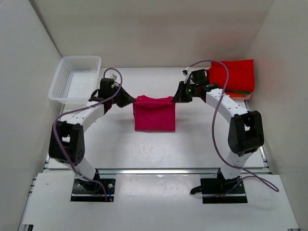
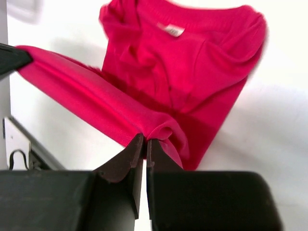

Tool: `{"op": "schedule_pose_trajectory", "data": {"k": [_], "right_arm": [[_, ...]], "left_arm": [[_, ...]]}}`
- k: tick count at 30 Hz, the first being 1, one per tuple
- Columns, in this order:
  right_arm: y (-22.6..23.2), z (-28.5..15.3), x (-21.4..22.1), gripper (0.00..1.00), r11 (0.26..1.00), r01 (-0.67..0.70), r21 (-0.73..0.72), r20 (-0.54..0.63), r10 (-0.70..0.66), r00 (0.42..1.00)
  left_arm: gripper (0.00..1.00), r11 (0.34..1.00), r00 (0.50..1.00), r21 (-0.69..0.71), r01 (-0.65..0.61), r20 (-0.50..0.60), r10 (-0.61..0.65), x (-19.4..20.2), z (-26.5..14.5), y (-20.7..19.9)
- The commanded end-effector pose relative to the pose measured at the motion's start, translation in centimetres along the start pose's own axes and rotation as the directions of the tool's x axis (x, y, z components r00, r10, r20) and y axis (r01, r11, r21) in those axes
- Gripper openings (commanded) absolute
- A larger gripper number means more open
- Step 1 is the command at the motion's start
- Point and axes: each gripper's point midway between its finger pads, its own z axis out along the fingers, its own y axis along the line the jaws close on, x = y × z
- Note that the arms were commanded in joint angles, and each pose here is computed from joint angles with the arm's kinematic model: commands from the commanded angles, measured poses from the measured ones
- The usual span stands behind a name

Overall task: Fold and stack the t-shirts
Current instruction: Fold the long partially folded tshirt into a neat square

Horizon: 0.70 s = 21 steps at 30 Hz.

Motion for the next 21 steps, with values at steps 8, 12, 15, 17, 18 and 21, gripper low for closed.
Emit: {"op": "schedule_pose_trajectory", "data": {"k": [8,12,15,17,18,21], "right_arm": [[-6.3,5.3,-6.6,0.00,0.998,0.022,0.061,0.070,-0.027,0.997],[-8.3,7.3,-11.1,0.02,0.998,0.048,0.043,0.151,-0.054,0.987],[-9.3,8.0,-14.6,0.23,0.996,0.074,0.049,0.264,-0.084,0.961],[-10.0,7.8,-16.4,0.41,0.995,0.070,0.071,0.333,-0.090,0.939],[-9.7,7.6,-17.5,0.46,0.995,0.075,0.067,0.377,-0.095,0.921],[-9.8,6.9,-18.9,0.65,0.997,0.055,0.058,0.426,-0.074,0.902]], "left_arm": [[0.19,0.998,0.999,0.038,0.042,0.029,-0.043,-5.7,10.2,-0.3],[0.27,0.995,0.988,0.063,0.082,0.128,-0.089,-9.7,13.0,-0.3],[0.32,0.967,0.949,0.152,0.203,0.211,-0.233,-11.9,13.1,0.2],[0.35,0.933,0.900,0.279,0.229,0.305,-0.312,-14.3,11.3,-0.6],[0.35,0.918,0.878,0.292,0.269,0.318,-0.358,-14.3,10.6,0.1],[0.37,0.901,0.830,0.352,0.254,0.400,-0.390,-16.2,7.9,0.0]]}}
